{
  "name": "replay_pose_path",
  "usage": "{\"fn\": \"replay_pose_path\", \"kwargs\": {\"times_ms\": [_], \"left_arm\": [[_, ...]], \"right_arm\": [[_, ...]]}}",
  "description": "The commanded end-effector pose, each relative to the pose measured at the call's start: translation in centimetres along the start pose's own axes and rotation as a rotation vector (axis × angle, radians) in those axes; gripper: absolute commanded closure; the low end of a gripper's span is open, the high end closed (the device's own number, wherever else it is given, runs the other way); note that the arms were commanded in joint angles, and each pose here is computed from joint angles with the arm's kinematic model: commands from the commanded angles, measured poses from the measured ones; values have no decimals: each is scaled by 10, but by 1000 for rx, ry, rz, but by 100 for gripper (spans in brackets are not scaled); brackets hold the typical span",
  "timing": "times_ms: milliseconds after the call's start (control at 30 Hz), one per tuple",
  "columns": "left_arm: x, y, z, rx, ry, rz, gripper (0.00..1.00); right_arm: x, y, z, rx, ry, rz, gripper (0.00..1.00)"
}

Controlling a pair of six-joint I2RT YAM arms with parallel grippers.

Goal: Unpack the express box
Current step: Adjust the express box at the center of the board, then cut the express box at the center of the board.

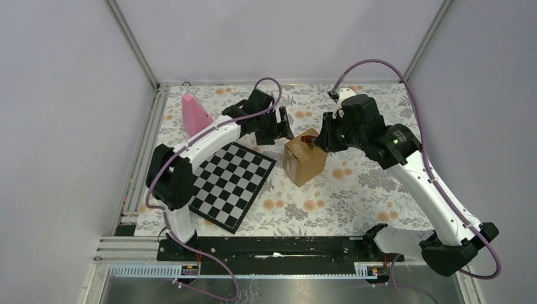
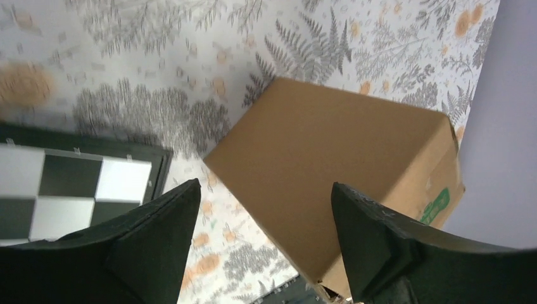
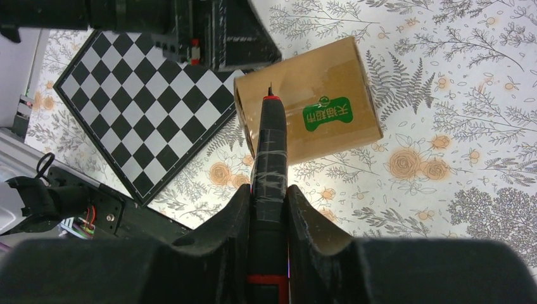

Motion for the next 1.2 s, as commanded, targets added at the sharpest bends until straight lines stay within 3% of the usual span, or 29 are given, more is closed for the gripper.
{"fn": "replay_pose_path", "kwargs": {"times_ms": [0,267,733,1167], "left_arm": [[-30,-21,-11,-86,-68,-69,20],[-61,-33,1,-37,-151,-85,9],[-21,-28,-44,174,129,-122,10],[-2,-13,-52,230,207,-111,13]], "right_arm": [[0,5,2,-33,-7,31,100],[-17,18,1,-132,3,101,100],[-24,29,-8,-299,9,181,100],[-18,23,-19,-387,51,149,100]]}}
Point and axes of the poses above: each gripper's point midway between its finger pads, its own x axis out along the fingers, its own y axis along the line the jaws close on, z = x × y, the point moved 6 cm from there along -x, back along the fingers, and after that the axes turned 7 degrees about -x, right-handed, at the moved point
